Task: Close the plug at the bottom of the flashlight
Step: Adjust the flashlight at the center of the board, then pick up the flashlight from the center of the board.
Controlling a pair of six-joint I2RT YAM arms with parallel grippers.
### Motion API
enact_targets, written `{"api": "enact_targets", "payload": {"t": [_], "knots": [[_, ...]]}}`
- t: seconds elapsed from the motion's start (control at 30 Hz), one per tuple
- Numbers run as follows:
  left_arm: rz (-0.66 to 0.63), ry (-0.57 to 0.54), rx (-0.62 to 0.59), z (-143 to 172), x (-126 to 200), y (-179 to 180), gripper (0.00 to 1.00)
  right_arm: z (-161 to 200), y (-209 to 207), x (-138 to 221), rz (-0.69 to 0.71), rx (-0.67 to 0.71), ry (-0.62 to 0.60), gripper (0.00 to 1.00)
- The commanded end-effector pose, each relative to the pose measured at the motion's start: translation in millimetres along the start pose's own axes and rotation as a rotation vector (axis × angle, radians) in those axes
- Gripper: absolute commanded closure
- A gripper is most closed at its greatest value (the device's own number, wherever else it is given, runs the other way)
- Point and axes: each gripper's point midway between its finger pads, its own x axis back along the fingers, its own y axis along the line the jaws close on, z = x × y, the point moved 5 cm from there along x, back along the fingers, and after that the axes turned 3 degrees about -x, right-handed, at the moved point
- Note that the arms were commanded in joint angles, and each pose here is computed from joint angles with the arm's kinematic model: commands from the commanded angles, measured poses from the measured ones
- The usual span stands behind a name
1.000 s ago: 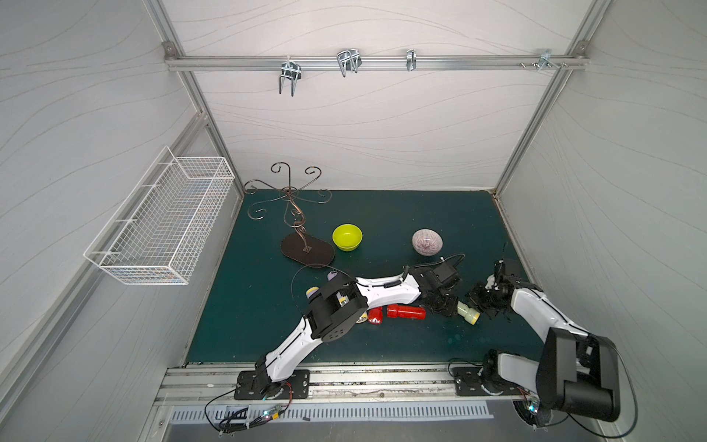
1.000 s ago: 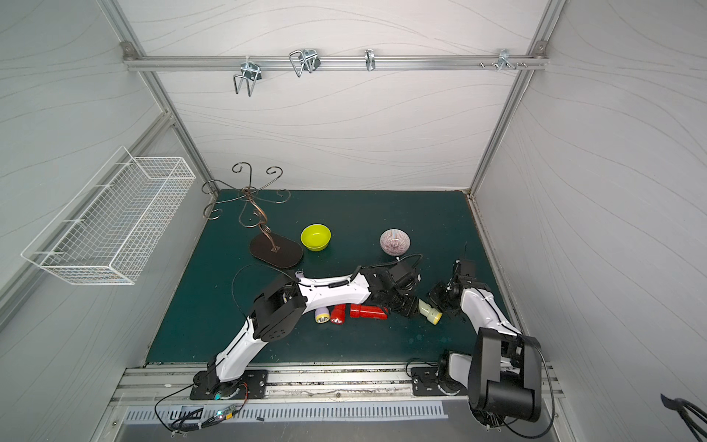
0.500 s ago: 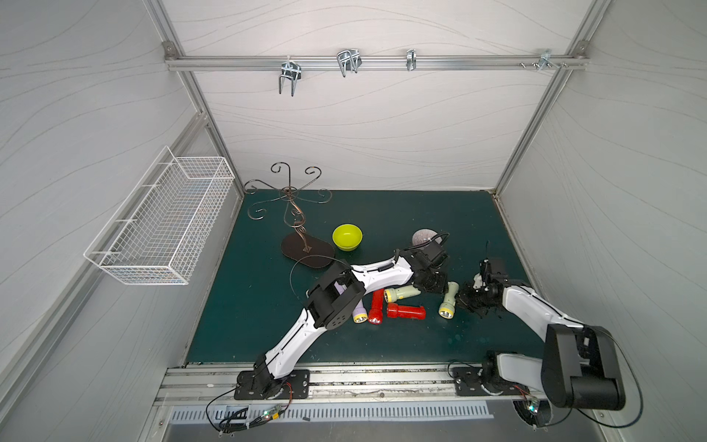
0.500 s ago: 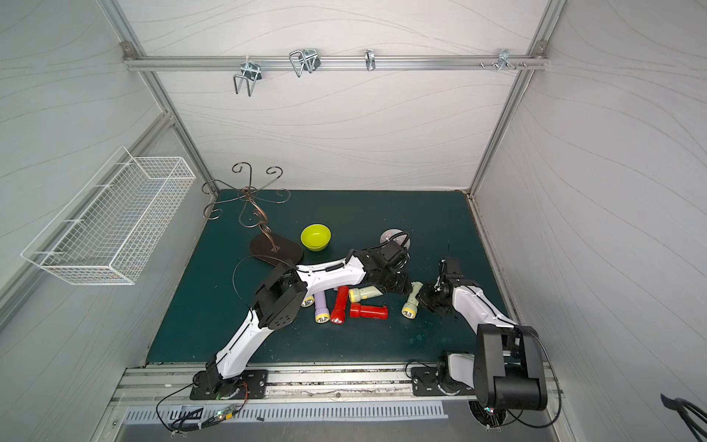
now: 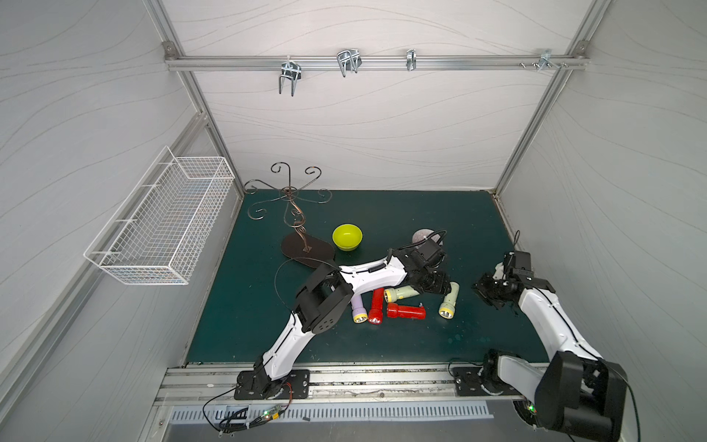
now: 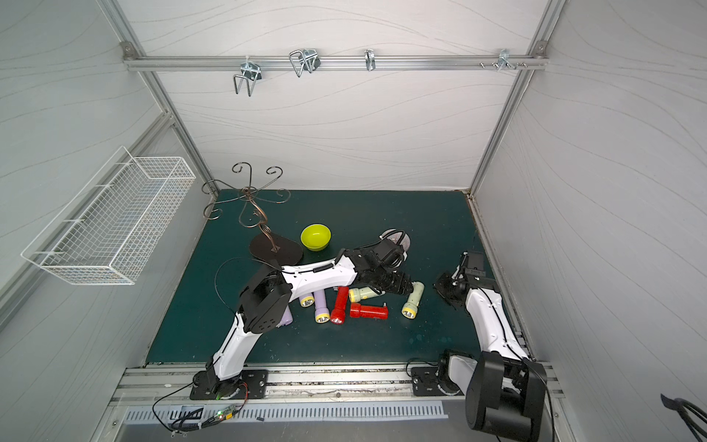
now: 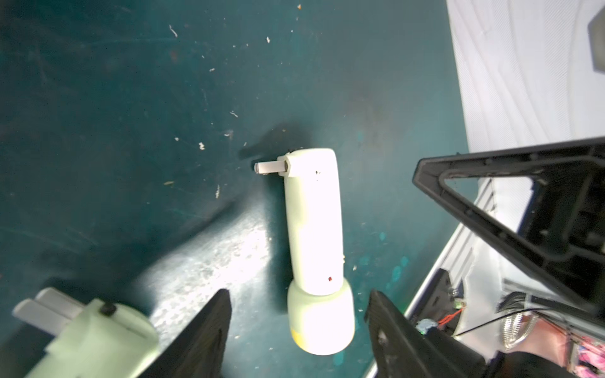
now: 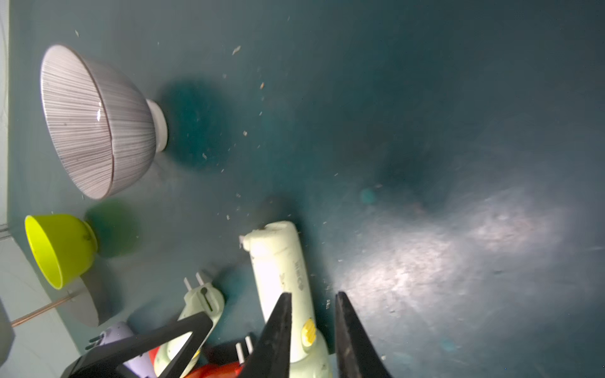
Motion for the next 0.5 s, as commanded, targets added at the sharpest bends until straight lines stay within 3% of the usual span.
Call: {"api": "enact_targets", "payload": {"t": [0.0,0.1,0.27,0.47], "knots": [[0.026,-0.004,-0.058,-4.4,4.9,-24.2,0.21,5.8,-5.1,3.8,-0.017,-0.033,0.022,0.61],[-0.020,0.012,-0.123,0.5,-2.6,-36.1,0.19,2.3,-5.1,7.1,-0.018,-0.038,0.004,0.49],[-0.140,0.033,-0.207,5.9,-18.2,-38.4,0.19,-1.7,-6.5,13.8,-0.025,-0.051,-0.039,0.48],[-0.230,0.046,-0.228,9.1,-32.2,-29.5,0.21,-4.0,-15.6,21.6,-0.009,-0.085,-0.089,0.48]]}}
